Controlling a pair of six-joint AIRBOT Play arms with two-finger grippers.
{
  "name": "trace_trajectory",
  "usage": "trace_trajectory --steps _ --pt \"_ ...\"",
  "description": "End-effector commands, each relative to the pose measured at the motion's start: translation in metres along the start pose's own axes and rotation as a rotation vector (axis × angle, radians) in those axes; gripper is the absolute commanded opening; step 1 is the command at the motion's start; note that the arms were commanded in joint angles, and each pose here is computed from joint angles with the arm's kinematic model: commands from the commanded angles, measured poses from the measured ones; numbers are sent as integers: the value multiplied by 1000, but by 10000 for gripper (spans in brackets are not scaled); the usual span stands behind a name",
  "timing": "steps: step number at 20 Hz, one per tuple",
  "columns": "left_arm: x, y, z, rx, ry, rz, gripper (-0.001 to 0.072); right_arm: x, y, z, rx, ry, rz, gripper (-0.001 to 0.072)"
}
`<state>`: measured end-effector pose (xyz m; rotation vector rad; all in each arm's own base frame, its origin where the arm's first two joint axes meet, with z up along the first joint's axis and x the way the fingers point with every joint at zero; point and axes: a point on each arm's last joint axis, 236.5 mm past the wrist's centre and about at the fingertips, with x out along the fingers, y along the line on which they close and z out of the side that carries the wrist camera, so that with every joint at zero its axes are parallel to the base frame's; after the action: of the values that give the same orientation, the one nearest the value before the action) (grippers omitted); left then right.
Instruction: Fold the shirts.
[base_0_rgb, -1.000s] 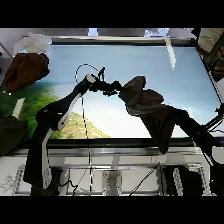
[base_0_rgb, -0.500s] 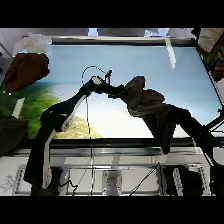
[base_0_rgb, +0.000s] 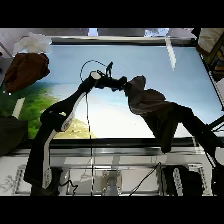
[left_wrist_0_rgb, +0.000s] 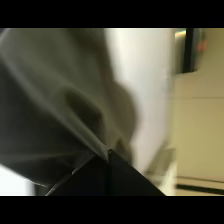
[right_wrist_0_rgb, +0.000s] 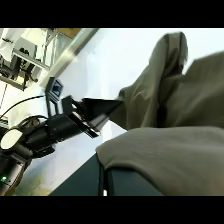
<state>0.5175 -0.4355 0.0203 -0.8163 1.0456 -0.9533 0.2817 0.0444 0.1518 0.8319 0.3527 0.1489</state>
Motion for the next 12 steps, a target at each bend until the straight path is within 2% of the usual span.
trace_trajectory --steps 1,4,6,9,12 --pt "-60 -118 57 86 -179 -333 12 -20 37 43 -170 -102 14 27" --pt "-145 -230 58 391 -241 -433 11 -58 90 84 -362 -203 21 27" --pt "-194 -295 38 614 -282 -374 10 -85 123 104 -463 -265 24 27" --pt "-269 -366 3 930 -381 -170 10 -134 166 130 -593 -369 4 25" --pt "-349 -390 -24 1055 -485 127 10 -181 194 140 -698 -432 -46 25"
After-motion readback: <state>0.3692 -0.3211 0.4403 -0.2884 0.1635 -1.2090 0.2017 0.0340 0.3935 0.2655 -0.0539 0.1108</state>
